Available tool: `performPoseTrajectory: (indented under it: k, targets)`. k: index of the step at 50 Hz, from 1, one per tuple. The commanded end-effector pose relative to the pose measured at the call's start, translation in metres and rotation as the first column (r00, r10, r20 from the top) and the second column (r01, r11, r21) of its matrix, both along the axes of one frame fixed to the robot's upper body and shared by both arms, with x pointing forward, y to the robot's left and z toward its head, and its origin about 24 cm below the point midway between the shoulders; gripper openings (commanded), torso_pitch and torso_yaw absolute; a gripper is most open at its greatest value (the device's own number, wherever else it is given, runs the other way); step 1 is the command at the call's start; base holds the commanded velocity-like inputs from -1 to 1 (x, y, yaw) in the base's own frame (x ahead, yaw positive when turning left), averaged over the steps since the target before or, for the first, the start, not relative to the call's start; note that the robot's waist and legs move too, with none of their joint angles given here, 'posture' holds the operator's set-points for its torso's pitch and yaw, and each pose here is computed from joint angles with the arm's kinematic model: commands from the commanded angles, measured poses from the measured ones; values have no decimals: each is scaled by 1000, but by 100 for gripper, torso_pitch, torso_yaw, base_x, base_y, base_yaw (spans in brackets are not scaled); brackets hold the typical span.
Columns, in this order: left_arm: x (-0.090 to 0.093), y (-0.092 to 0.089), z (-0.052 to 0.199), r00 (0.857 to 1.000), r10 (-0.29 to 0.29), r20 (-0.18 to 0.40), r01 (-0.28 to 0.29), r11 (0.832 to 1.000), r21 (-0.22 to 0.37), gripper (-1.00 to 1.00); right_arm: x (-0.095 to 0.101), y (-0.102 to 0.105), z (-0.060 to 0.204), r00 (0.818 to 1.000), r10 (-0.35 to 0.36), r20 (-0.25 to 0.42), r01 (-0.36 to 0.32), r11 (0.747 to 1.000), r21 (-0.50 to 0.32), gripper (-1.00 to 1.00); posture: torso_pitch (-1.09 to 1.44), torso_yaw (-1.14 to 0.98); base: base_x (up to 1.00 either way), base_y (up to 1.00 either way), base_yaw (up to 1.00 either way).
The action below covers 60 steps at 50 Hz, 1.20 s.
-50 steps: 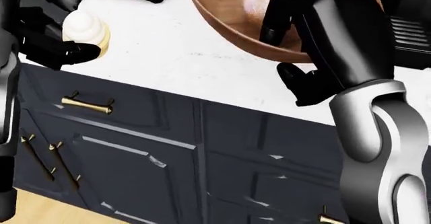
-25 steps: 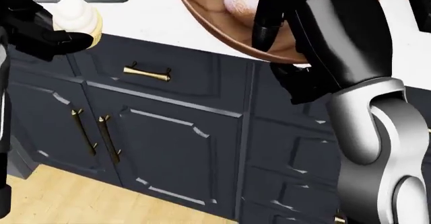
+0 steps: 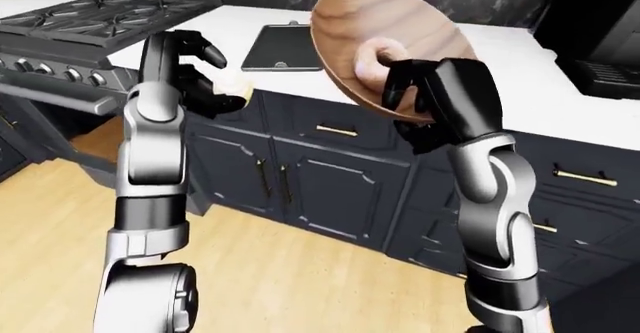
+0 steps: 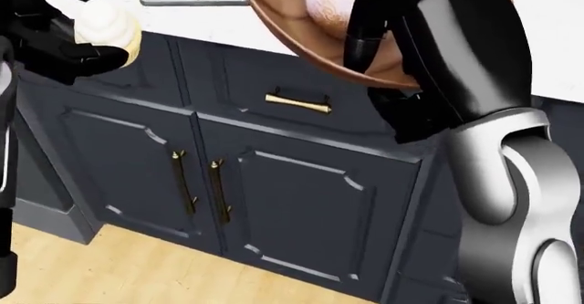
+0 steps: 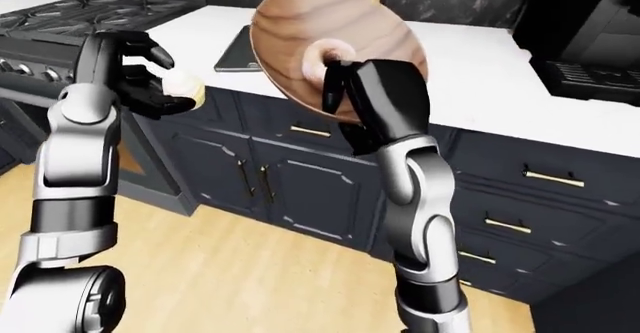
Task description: Pick up the bowl with donut and place it on the tray. Pick up the cupcake and place it on the tray.
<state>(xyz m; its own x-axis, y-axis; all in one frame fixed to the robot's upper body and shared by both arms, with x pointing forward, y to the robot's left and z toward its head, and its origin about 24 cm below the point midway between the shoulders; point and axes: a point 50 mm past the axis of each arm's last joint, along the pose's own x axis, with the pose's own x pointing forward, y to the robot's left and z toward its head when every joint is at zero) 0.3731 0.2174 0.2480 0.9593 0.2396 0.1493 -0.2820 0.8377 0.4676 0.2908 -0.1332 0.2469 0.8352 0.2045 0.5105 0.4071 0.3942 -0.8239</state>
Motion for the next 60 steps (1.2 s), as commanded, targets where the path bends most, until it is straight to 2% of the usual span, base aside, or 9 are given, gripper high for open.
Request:
performPoseTrajectory:
  k: [1, 22, 38, 60]
  targets:
    - [-5, -3, 25, 994, -11, 105, 8, 1000, 23, -100, -8, -1, 16, 995, -5, 101, 3, 1000, 16, -100, 0, 0, 27, 66, 0]
    - [-7, -2, 27, 994, -12, 109, 10, 1000, 21, -100, -10, 0, 19, 994, -1, 105, -1, 1000, 19, -100, 0, 0, 43, 63, 0]
    - [-7, -2, 29, 994, -11, 113, 9, 1000, 20, -100, -10, -1, 21, 994, 13, 105, -19, 999, 51, -100, 0, 0, 2, 1, 0]
    - [-10, 2, 34, 992, -5, 123, 3, 1000, 16, -100, -16, -1, 24, 995, 21, 98, -27, 998, 55, -100, 0, 0, 0, 0, -79]
